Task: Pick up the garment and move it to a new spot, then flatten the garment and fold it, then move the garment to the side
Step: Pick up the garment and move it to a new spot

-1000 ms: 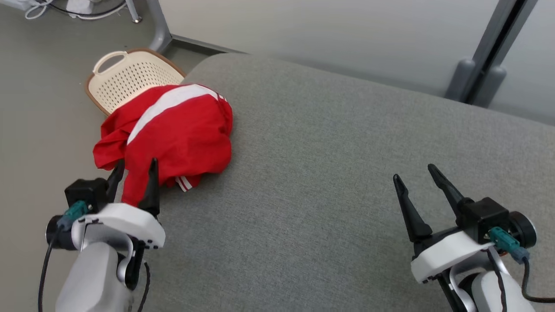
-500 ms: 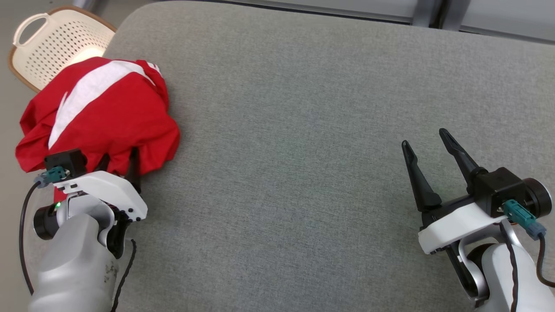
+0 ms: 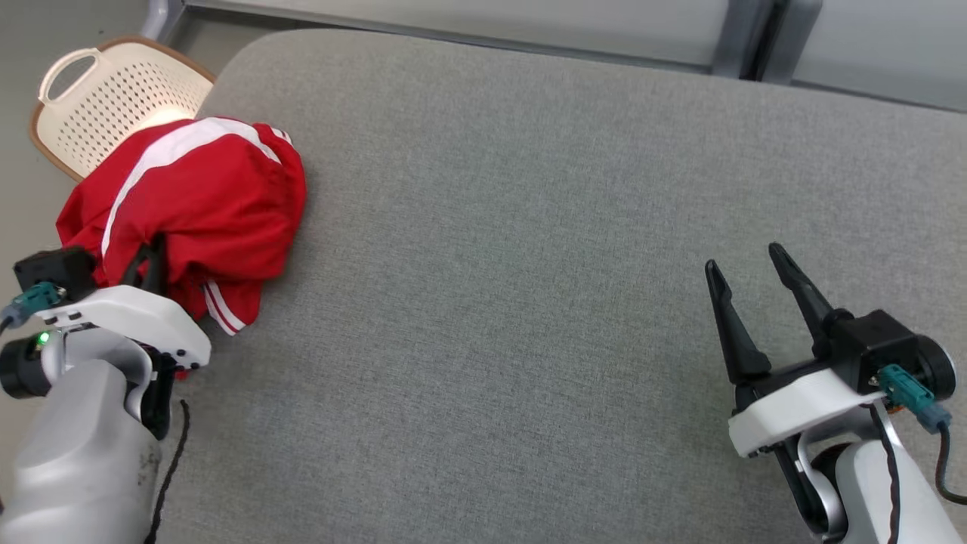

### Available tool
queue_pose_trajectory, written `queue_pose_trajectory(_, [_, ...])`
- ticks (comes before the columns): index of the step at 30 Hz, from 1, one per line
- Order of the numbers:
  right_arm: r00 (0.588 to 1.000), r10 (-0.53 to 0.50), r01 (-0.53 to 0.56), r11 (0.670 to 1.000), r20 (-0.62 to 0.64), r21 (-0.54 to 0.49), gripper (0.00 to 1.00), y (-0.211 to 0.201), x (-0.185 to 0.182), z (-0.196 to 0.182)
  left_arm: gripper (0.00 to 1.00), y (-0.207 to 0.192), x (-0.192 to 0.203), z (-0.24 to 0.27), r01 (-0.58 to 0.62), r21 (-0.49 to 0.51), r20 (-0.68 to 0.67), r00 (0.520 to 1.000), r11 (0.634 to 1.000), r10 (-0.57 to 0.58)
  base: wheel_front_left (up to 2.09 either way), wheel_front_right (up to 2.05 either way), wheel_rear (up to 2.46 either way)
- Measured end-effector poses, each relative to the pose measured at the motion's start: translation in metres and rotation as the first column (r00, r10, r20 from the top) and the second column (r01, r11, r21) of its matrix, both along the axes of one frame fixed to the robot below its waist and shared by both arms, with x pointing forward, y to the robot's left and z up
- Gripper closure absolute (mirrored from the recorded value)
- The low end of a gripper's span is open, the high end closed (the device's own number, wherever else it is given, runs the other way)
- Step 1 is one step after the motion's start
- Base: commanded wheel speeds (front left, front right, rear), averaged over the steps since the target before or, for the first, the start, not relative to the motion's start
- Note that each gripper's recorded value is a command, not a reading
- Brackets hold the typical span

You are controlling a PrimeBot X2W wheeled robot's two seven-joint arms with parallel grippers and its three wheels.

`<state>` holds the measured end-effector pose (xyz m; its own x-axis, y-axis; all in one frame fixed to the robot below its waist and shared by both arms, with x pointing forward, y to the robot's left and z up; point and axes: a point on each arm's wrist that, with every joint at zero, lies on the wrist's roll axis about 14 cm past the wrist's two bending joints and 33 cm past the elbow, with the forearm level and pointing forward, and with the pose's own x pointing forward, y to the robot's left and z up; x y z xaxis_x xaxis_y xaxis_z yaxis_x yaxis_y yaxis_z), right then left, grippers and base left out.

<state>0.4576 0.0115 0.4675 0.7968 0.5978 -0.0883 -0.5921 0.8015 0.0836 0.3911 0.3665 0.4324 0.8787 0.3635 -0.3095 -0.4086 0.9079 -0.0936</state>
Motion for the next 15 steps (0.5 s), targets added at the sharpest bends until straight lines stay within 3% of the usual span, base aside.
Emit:
queue_pose_trajectory(10, [0.999, -0.028, 0.026, 0.999, 0.044, 0.029, 0.0, -0.003, -0.026, 0.026, 1.0, 0.014, -0.018, 0.078, -0.006, 0.128, 0.23, 0.973, 0.992, -0.024, 0.0, 0.0, 0.0])
queue_pose_trajectory(15, [0.997, -0.058, 0.055, 0.998, 0.06, 0.041, 0.0, -0.013, -0.046, 0.037, 1.0, 0.012, -0.045, 0.095, -0.018, 0.161, 0.298, 0.954, 0.987, -0.032, 0.0, 0.0, 0.0])
